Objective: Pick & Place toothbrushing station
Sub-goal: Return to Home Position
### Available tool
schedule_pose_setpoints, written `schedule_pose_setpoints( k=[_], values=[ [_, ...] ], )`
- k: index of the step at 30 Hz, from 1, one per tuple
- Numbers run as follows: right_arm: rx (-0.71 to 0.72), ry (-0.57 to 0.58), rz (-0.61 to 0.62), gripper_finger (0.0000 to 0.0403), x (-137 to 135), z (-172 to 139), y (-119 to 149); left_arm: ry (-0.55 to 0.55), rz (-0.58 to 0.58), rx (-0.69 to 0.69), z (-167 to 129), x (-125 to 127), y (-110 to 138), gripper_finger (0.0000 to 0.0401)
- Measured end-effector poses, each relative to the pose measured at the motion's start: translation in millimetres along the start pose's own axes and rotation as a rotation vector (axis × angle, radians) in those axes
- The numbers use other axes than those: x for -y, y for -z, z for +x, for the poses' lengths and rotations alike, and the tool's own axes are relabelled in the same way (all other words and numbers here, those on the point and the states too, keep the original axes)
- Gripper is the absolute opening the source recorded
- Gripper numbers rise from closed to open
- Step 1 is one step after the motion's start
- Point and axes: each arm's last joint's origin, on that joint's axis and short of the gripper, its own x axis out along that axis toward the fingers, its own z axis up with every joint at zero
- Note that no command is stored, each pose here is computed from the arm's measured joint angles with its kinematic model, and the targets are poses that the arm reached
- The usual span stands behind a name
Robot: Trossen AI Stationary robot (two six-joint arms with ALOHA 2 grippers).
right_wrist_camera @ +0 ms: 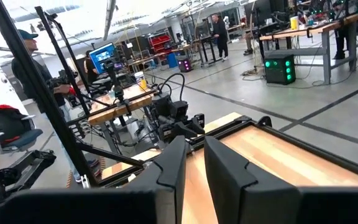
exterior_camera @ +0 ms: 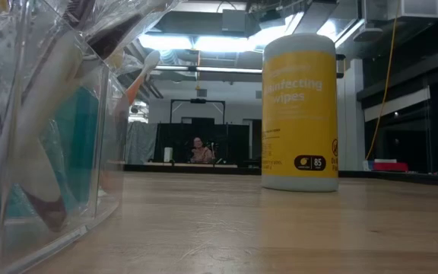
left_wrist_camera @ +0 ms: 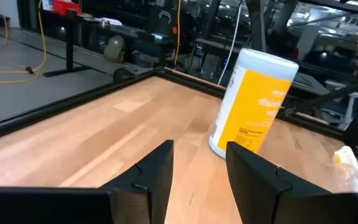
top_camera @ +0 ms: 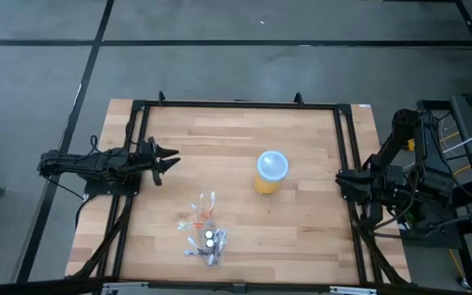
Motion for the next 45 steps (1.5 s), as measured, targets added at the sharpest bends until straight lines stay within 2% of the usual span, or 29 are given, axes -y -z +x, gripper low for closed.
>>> schedule_pose_setpoints(
  k=[6, 15, 18, 25, 31, 35, 38, 45],
  values=[
    [0.001, 0.000, -0.016, 0.0061, -2, 0, 9, 0.002, -0.001, 0.002, 0, 0, 0, 0.0143],
    [-0.016, -0.046, 0.013, 0.0061, 15, -8, 63, 0.003, -0.001, 0.003, 0, 0, 0, 0.0143],
    [-0.027, -0.076, 0.031, 0.0061, 23, -13, 72, 0.003, -0.001, 0.003, 0, 0, 0, 0.0143],
    [-0.170, -0.113, 0.021, 0.0061, 39, -21, 79, 0.004, -0.001, 0.003, 0, 0, 0, 0.0143],
    [-0.250, -0.138, -0.027, 0.0061, 50, -15, 92, 0.004, -0.001, 0.003, 0, 0, 0, 0.0143],
    [-0.305, -0.214, -0.064, 0.0061, 55, -7, 107, 0.005, -0.001, 0.003, 0, 0, 0, 0.0143],
    [-0.325, -0.322, -0.090, 0.0061, 50, 4, 117, 0.005, -0.001, 0.003, 0, 0, 0, 0.0143],
    [-0.198, -0.603, -0.041, 0.0061, 56, 40, 128, 0.005, -0.001, 0.003, 0, 0, 0, 0.0143]
  ],
)
